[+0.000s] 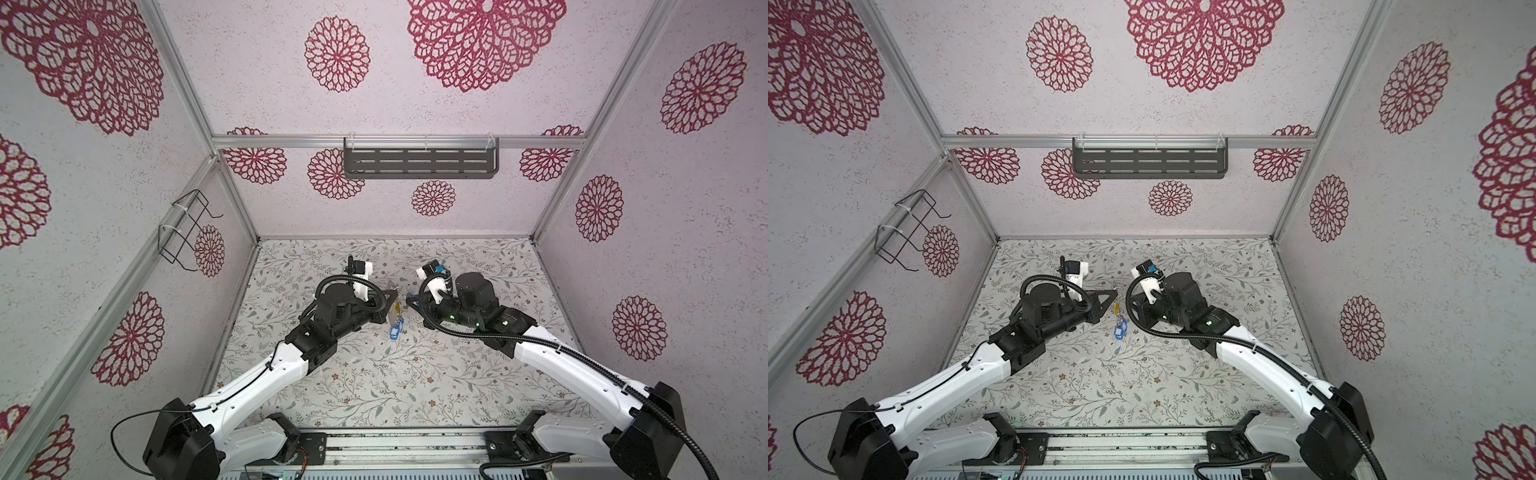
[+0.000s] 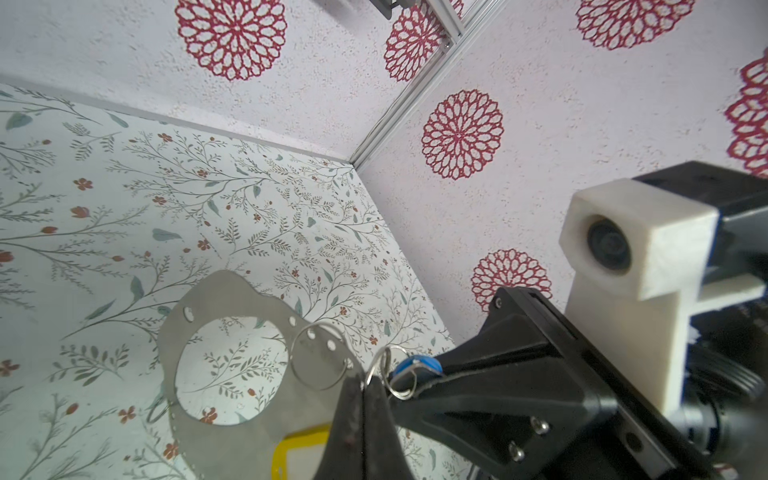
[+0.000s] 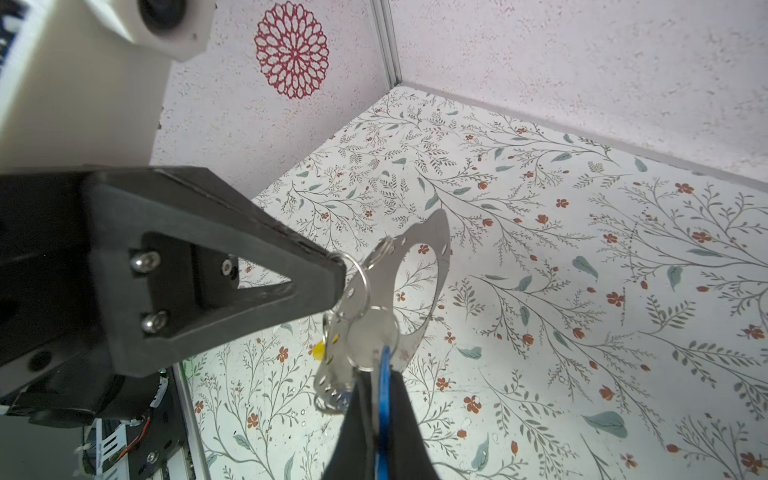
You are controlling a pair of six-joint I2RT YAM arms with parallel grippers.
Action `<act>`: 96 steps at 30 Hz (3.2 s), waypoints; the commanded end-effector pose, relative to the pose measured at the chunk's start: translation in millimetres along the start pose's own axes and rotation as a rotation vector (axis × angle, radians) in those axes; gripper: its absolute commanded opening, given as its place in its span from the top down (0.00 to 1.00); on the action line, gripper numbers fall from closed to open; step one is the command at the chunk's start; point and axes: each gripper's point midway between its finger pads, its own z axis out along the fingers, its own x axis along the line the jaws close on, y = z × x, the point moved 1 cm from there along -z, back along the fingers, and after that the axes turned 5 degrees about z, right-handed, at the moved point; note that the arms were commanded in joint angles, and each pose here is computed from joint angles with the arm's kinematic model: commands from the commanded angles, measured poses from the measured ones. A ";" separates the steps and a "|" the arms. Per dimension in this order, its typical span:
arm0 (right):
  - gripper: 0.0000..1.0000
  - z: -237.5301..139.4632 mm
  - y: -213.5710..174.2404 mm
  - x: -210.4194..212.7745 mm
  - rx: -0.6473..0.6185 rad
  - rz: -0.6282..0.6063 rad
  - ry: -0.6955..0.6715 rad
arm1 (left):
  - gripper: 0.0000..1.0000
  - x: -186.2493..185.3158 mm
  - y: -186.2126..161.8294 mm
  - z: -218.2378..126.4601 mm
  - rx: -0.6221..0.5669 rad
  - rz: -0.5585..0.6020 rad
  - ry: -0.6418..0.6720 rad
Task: Remove the keys from the keyring
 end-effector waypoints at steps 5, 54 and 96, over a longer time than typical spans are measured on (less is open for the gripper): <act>1.00 -38.5 37.2 -25.8 -0.026 -0.070 -0.224 | 1.00 59.4 11.3 -11.2 -0.025 0.135 0.348; 1.00 -24.1 38.1 -39.9 0.013 0.099 -0.173 | 1.00 29.2 28.1 -7.8 -0.292 -0.184 0.166; 1.00 22.5 -9.2 -3.5 0.118 0.129 -0.084 | 1.00 49.0 35.3 -38.6 -0.495 -0.207 0.288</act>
